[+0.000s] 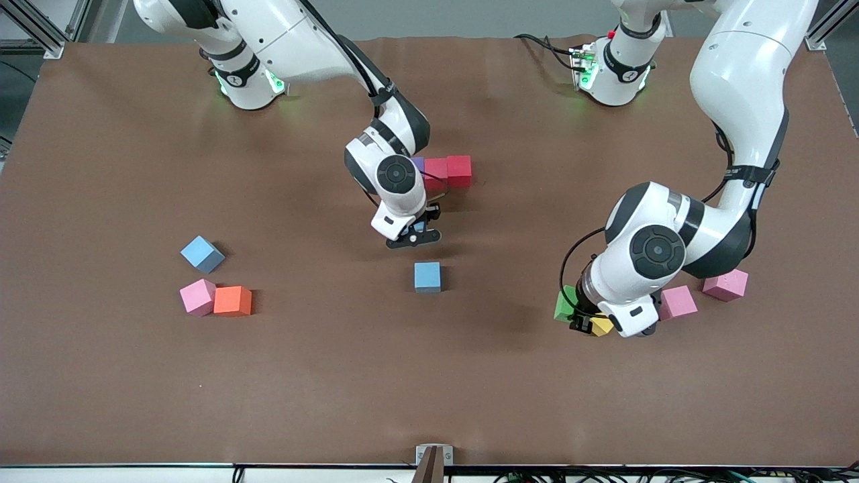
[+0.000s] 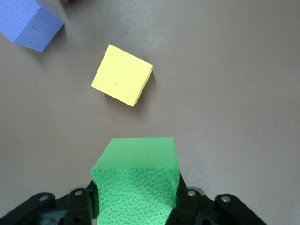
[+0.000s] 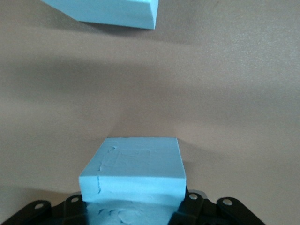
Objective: Arrange 11 blocks into digit 3
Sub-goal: 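Carry light blue toward yellow with the right gripper while the left gripper carries green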
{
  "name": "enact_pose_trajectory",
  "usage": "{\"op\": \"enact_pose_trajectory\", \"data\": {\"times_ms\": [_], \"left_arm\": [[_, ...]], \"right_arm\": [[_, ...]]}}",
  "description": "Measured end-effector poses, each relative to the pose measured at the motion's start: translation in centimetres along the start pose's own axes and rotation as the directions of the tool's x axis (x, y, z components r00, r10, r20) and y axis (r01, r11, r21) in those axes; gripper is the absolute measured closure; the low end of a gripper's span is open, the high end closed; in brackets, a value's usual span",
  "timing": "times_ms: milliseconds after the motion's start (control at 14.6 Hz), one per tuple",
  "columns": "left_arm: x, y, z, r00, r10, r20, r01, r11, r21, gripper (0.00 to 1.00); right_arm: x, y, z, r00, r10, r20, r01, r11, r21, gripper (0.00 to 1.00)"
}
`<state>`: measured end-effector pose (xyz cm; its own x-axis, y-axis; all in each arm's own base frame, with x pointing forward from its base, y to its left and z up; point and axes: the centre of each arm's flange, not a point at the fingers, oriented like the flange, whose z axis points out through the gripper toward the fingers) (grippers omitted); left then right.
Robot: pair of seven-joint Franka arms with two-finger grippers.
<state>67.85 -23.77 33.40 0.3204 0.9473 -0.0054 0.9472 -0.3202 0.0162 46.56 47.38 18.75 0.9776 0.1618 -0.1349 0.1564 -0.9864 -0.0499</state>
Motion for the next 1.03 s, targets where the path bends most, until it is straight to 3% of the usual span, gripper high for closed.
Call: {"op": "enact_pose_trajectory", "data": {"times_ms": [549, 892, 1029], "left_arm": [[-0.6, -0.1, 0.6, 1.000, 0.015, 0.002, -0.015, 1.000, 0.011, 0.43], [-1.1, -0.2, 0.8, 1.000, 0.023, 0.003, -0.023, 1.000, 0.013, 0.43], [-1.1, -0.2, 0.8, 1.000, 0.023, 0.003, -0.023, 1.000, 0.013, 0.43]], "right_arm": [[-0.1, 0.1, 0.0, 1.000, 0.000, 0.012, 0.000, 1.000, -0.008, 0.39], [0.0, 0.5, 0.1, 0.999, 0.008, 0.035, -0.007, 1.000, -0.024, 0.00], [0.9, 0.4, -1.6, 0.999, 0.018, 0.049, -0.016, 0.999, -0.028, 0.00]]}}
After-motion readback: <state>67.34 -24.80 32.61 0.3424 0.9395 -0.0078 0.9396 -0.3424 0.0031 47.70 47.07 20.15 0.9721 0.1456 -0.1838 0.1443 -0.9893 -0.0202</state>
